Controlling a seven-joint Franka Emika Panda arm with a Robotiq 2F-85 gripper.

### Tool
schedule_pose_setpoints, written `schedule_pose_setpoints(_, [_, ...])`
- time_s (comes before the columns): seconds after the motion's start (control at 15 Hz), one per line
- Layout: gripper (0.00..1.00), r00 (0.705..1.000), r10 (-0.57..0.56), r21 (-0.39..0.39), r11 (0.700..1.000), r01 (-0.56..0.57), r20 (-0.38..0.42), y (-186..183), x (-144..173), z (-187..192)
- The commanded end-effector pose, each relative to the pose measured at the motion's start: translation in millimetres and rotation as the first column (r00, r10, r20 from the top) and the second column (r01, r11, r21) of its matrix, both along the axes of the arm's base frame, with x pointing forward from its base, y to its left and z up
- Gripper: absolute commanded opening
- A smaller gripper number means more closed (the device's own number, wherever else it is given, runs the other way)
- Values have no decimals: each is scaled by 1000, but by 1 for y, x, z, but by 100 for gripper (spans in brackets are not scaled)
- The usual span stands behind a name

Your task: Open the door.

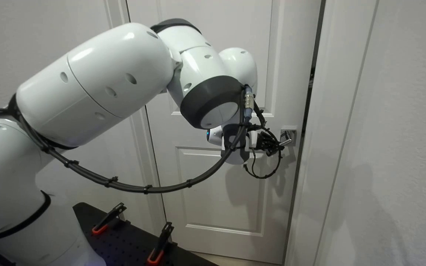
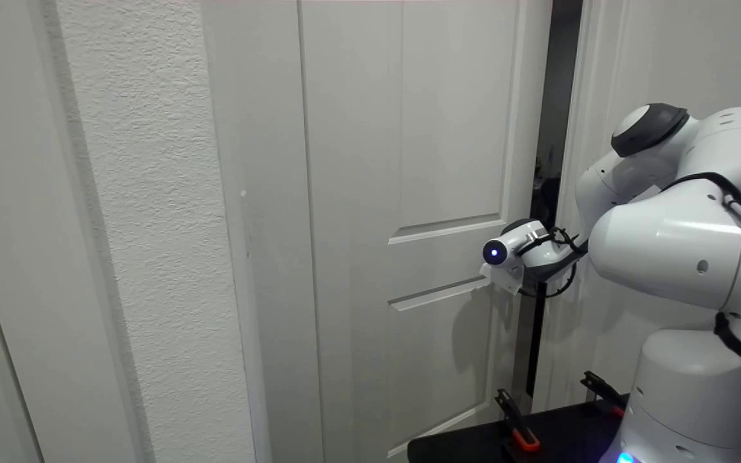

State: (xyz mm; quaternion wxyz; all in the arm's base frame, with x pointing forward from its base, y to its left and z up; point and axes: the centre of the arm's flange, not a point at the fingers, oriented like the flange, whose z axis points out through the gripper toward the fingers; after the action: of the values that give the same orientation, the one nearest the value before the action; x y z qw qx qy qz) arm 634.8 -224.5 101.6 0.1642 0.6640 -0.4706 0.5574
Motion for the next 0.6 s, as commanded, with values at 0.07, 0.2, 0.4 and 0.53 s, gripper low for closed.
schedule_pose_setpoints(0.07, [6,999,39,-3,999,-39,34,20,20,2])
schedule_pose_setpoints(0.2, [6,998,39,-2,999,-39,39,22,24,3])
schedule_pose_setpoints(0.4, [49,998,38,0,999,-38,45,23,29,5])
schedule_pose_setpoints(0.53, [64,997,55,0,998,-55,50,32,33,8])
